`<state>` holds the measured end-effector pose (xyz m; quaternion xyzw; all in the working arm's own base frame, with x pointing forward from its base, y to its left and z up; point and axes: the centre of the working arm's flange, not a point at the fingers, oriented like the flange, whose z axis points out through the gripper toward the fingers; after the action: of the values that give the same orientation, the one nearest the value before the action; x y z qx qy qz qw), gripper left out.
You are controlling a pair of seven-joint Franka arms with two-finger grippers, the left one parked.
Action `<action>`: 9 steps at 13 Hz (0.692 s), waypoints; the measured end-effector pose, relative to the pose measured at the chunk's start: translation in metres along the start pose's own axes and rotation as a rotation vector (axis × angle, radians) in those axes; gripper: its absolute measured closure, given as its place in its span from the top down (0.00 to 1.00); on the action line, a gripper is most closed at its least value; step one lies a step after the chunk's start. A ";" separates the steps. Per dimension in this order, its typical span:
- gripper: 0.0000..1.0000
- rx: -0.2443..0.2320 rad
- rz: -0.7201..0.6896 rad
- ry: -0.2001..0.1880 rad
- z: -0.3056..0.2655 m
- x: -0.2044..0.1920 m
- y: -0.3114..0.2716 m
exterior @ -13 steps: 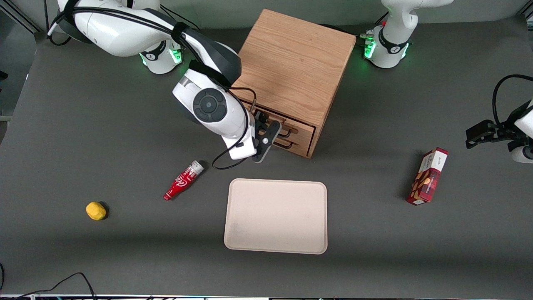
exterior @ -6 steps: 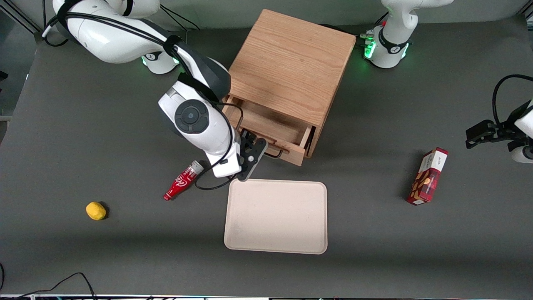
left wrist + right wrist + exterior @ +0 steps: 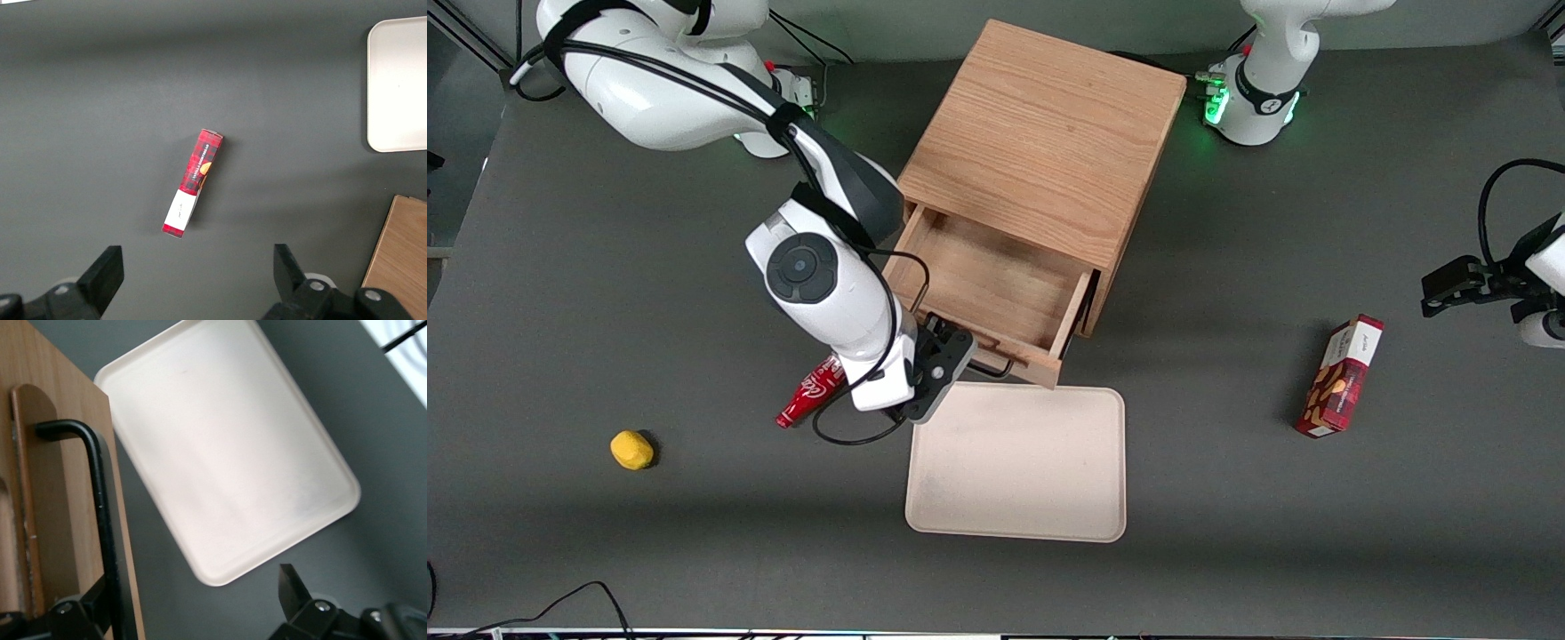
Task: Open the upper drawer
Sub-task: 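Pull the handle outward with the right gripper, sliding the drawer open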
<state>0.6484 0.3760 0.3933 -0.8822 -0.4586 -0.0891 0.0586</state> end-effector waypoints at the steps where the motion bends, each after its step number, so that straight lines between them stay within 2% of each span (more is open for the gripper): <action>1: 1.00 -0.011 0.001 0.008 -0.002 -0.001 0.008; 6: 1.00 -0.024 0.015 0.024 -0.005 -0.001 0.023; 9: 1.00 0.002 0.038 0.034 -0.003 -0.001 0.025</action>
<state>0.6680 0.3596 0.3955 -0.8890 -0.4410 -0.1025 0.0690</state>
